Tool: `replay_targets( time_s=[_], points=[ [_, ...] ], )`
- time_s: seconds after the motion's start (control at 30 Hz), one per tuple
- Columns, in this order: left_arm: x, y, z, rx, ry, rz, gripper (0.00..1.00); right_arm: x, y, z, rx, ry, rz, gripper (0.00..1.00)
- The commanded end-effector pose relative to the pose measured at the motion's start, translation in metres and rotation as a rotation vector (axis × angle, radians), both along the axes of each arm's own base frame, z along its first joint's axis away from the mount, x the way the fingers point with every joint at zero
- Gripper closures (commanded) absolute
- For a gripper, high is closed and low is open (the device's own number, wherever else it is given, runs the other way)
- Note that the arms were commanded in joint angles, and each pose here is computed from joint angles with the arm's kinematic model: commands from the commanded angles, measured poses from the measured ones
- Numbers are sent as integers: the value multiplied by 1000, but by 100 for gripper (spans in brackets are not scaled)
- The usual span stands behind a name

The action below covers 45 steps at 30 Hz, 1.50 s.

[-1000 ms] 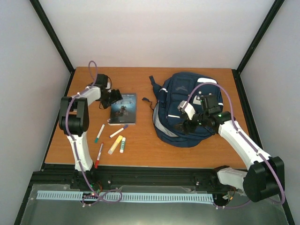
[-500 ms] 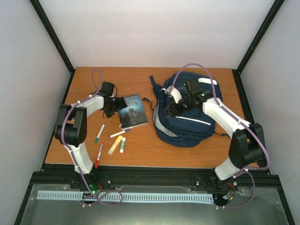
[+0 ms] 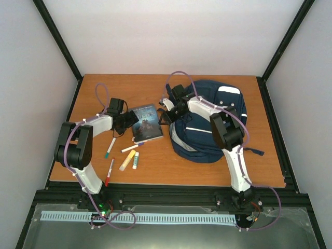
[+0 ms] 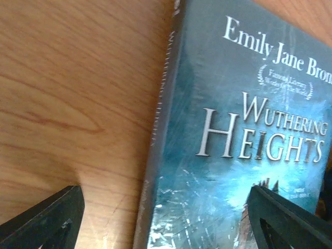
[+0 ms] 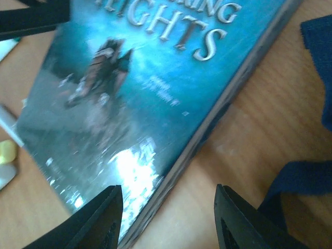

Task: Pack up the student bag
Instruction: Move the book to the center of the board, then pick up the book from the center of the board.

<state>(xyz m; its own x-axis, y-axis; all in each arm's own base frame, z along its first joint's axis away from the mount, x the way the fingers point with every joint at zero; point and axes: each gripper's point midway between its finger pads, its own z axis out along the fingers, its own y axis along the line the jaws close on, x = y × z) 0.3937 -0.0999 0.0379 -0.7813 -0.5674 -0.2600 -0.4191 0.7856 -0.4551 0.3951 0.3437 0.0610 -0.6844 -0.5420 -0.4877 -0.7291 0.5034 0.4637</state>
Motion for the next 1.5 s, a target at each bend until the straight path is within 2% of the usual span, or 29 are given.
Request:
replay_targets(
  time_s=[0.0,0.2,0.4,0.5,0.63,0.8,1.0,1.23,1.33,1.47],
  points=[
    [1,-16,-11,-89,-1,-21,11,22,7,-5,-32,20,-57,51],
    [-9,-28,-22,-164,32,-45,12,40,16,-33,-62,64,-85,56],
    [-14,-43,-33,-245,52,-100,12,31,20,-66,-59,160,-70,67],
    [-15,-58,-30,-336,25,-140,12,25,20,-77,-50,199,-56,75],
    [-10,-76,-7,-477,-82,-196,13,17,22,-84,-35,246,-43,82],
    [-6,-90,47,-603,-250,-260,15,9,24,-85,-12,286,-28,82],
    [-10,-102,104,-663,-368,-332,15,4,30,-80,31,325,-15,82],
    [-14,-97,138,-663,-470,-286,20,-2,31,-76,54,356,-12,82],
    [-14,-94,137,-622,-465,-272,21,-4,31,-75,57,361,-11,82],
    [-9,-99,136,-653,-472,-278,22,-6,32,-74,70,378,-10,82]
  ],
)
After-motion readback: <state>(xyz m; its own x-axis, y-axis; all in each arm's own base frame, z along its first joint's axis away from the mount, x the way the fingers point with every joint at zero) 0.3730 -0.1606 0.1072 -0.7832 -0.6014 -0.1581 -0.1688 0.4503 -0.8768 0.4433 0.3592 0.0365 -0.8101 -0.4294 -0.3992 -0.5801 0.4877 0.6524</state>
